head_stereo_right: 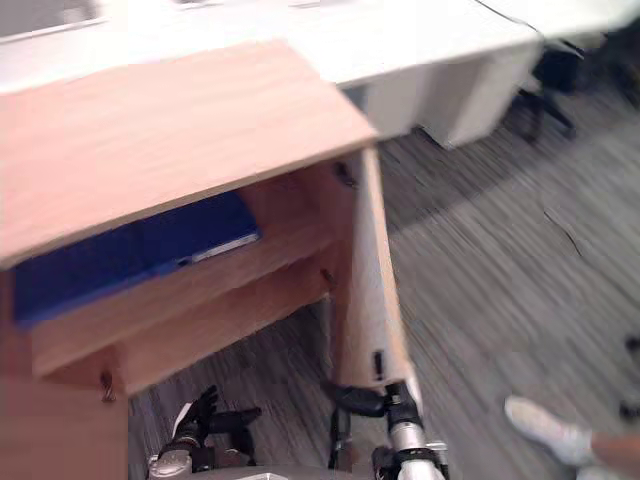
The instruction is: Walk over to the cabinet, pick up the folder, carry it to the office cabinet, place the folder inside the office cabinet, then close the office cabinet door
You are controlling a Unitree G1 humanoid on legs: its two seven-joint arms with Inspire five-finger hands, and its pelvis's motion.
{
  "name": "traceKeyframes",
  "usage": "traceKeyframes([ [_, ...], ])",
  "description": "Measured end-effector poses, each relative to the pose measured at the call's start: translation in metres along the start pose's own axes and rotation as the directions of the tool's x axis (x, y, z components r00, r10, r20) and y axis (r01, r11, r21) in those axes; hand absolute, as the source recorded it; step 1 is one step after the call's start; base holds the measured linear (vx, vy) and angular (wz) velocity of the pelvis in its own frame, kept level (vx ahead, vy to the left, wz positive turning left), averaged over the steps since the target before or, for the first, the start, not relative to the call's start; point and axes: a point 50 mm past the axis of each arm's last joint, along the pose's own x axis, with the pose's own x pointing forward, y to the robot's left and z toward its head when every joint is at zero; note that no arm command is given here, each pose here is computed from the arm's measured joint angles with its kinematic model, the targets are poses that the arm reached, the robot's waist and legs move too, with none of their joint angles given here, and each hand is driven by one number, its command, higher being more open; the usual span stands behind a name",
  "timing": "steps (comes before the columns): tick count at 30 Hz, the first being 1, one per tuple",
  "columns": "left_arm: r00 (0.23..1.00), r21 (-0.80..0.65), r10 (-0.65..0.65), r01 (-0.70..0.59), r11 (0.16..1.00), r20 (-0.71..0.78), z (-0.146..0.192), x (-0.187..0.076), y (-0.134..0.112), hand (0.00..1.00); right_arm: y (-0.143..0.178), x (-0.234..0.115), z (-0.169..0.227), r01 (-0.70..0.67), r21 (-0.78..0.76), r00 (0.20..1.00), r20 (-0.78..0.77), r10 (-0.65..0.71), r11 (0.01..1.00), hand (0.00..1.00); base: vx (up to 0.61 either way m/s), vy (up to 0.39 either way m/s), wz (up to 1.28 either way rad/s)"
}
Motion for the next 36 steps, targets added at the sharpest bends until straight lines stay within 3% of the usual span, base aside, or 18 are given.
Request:
traceKeyframes([
  [2, 1.000, -0.020, 0.018, -0.019, 1.000, -0.006, 0.000, 0.000, 0.004, 1.00, 0.017, 0.011, 0.016, -0.083, -0.011, 0.994, 0.074, 0.083, 0.997, 1.00, -0.12, 0.093, 0.46],
  [5, 1.000, 0.010, 0.018, -0.018, 1.000, -0.008, 0.001, 0.001, 0.006, 1.00, 0.062, 0.021, 0.054, -0.320, -0.056, 0.909, 0.262, 0.323, 0.946, 1.00, -0.02, 0.196, -0.03],
  [9, 0.999, 0.023, 0.031, -0.030, 0.999, -0.015, -0.002, 0.000, 0.012, 1.00, 0.059, 0.038, 0.056, -0.306, -0.090, 0.911, 0.261, 0.319, 0.948, 1.00, 0.06, 0.064, 0.09],
  [11, 1.000, 0.047, 0.014, -0.014, 0.999, -0.004, 0.000, 0.000, 0.011, 1.00, 0.050, 0.063, 0.070, -0.281, -0.153, 0.907, 0.280, 0.315, 0.947, 1.00, 0.09, 0.010, 0.20],
  [13, 1.000, 0.055, -0.015, 0.014, 0.998, 0.018, 0.004, 0.000, 0.003, 1.00, 0.030, 0.095, 0.092, -0.184, -0.180, 0.921, 0.312, 0.233, 0.966, 1.00, 0.10, 0.008, 0.50],
  [16, 0.999, 0.022, -0.024, 0.023, 0.999, 0.036, 0.008, 0.000, -0.001, 1.00, -0.016, 0.125, 0.119, 0.032, -0.109, 0.936, 0.352, 0.009, 0.994, 1.00, 0.06, 0.025, 0.46],
  [18, 0.999, 0.015, -0.013, 0.013, 1.000, 0.045, 0.007, -0.001, 0.003, 1.00, -0.043, 0.132, 0.123, 0.159, -0.043, 0.930, 0.341, -0.135, 0.986, 1.00, 0.01, 0.022, 0.40],
  [22, 0.999, -0.019, 0.000, 0.001, 1.000, 0.054, 0.007, -0.002, 0.007, 1.00, -0.086, 0.145, 0.126, 0.298, -0.048, 0.920, 0.280, -0.274, 0.953, 1.00, -0.07, -0.004, 0.63],
  [30, 0.997, -0.084, 0.057, -0.060, 0.995, -0.043, -0.024, -0.014, 0.020, 1.00, -0.094, 0.138, 0.093, 0.332, -0.023, 0.929, 0.178, -0.323, 0.943, 1.00, -0.02, -0.035, 0.62],
  [33, 0.994, -0.134, 0.095, -0.100, 0.986, -0.046, -0.024, -0.014, 0.027, 1.00, -0.083, 0.127, 0.058, 0.297, -0.011, 0.953, 0.074, -0.295, 0.955, 1.00, 0.12, -0.065, 0.75],
  [36, 0.986, -0.291, 0.166, -0.153, 0.944, 0.020, -0.007, -0.013, 0.041, 1.00, -0.068, 0.113, 0.003, 0.216, -0.058, 0.966, -0.136, -0.222, 0.975, 1.00, 0.12, -0.056, 1.32],
])
